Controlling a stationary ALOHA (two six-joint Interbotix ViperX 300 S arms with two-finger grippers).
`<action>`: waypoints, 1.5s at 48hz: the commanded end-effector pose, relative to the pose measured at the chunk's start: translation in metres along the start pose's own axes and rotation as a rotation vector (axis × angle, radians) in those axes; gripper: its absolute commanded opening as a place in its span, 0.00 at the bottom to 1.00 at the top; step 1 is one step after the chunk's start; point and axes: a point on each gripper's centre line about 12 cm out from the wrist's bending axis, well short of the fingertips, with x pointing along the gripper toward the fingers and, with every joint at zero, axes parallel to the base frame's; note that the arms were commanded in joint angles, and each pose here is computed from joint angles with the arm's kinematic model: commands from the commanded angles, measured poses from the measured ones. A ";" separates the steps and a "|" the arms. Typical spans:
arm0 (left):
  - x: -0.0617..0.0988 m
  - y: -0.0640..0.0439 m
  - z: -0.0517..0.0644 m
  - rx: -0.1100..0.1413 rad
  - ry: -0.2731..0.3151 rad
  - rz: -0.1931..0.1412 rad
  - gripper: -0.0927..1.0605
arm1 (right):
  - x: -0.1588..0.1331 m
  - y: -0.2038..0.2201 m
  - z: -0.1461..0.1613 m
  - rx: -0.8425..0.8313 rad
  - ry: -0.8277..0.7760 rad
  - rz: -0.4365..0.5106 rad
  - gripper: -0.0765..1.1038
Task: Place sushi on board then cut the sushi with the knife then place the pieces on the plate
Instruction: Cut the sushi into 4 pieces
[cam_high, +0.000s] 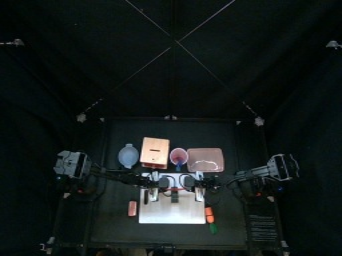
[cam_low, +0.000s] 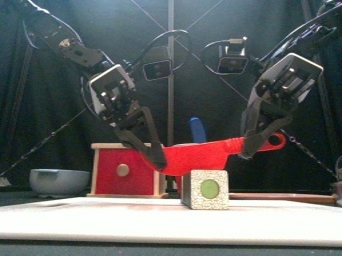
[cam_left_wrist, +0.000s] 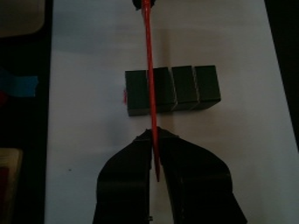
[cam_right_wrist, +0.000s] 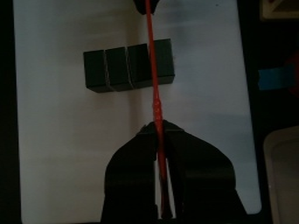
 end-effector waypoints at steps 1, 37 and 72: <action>-0.005 0.002 0.009 -0.004 -0.031 0.003 0.51 | -0.011 0.000 0.015 0.006 -0.056 0.006 0.34; 0.003 0.002 0.001 -0.011 -0.002 0.005 0.51 | 0.004 -0.001 0.000 0.030 0.007 0.001 0.34; 0.019 0.017 -0.015 -0.031 0.052 0.031 0.51 | 0.026 -0.003 -0.017 0.055 0.084 -0.009 0.34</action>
